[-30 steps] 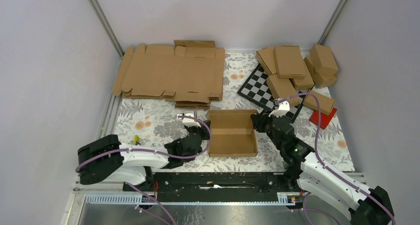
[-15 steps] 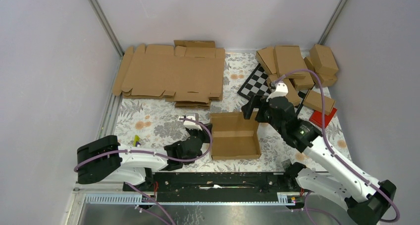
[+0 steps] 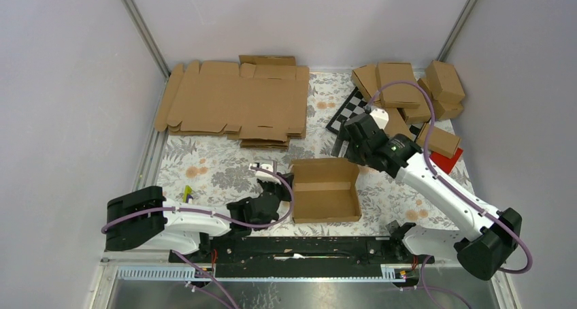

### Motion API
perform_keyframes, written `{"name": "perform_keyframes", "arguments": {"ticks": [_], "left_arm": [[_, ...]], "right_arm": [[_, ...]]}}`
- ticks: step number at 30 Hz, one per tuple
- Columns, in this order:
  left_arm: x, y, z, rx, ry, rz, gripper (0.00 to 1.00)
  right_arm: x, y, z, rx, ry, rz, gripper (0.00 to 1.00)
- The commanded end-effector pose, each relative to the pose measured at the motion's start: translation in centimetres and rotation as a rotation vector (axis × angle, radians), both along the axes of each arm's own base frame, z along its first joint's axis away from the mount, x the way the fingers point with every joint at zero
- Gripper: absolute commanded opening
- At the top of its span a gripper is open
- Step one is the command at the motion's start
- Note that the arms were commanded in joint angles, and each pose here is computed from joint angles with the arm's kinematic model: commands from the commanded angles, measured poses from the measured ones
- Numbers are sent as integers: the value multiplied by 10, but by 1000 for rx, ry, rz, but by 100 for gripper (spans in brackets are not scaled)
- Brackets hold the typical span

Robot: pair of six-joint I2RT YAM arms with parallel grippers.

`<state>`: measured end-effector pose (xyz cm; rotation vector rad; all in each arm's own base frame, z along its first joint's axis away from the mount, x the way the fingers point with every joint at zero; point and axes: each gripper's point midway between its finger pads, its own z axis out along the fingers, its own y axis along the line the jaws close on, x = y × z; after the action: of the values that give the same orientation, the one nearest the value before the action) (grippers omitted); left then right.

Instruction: Fold the paper box

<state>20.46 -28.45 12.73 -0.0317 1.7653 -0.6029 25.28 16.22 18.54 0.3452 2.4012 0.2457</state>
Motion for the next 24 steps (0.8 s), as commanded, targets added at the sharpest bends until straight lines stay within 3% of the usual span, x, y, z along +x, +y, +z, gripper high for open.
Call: {"name": "perform_keyframes", "arguments": {"ticks": [1,11,16,24], "left_arm": [[-5,-2,2,44,-16,-14,0],[-19,-10,-12,102,3,-45,0],[-26,-16,-19,144,15,-69,1],[-42,-19,1,125,32,-181,34]], "right_arm": [[-21,-12,-9,8,54,-31,99],[-59,-20,-52,47,155,-11,89],[-57,-18,-53,77,134,-18,75],[-56,-19,-58,69,127,-18,57]]}}
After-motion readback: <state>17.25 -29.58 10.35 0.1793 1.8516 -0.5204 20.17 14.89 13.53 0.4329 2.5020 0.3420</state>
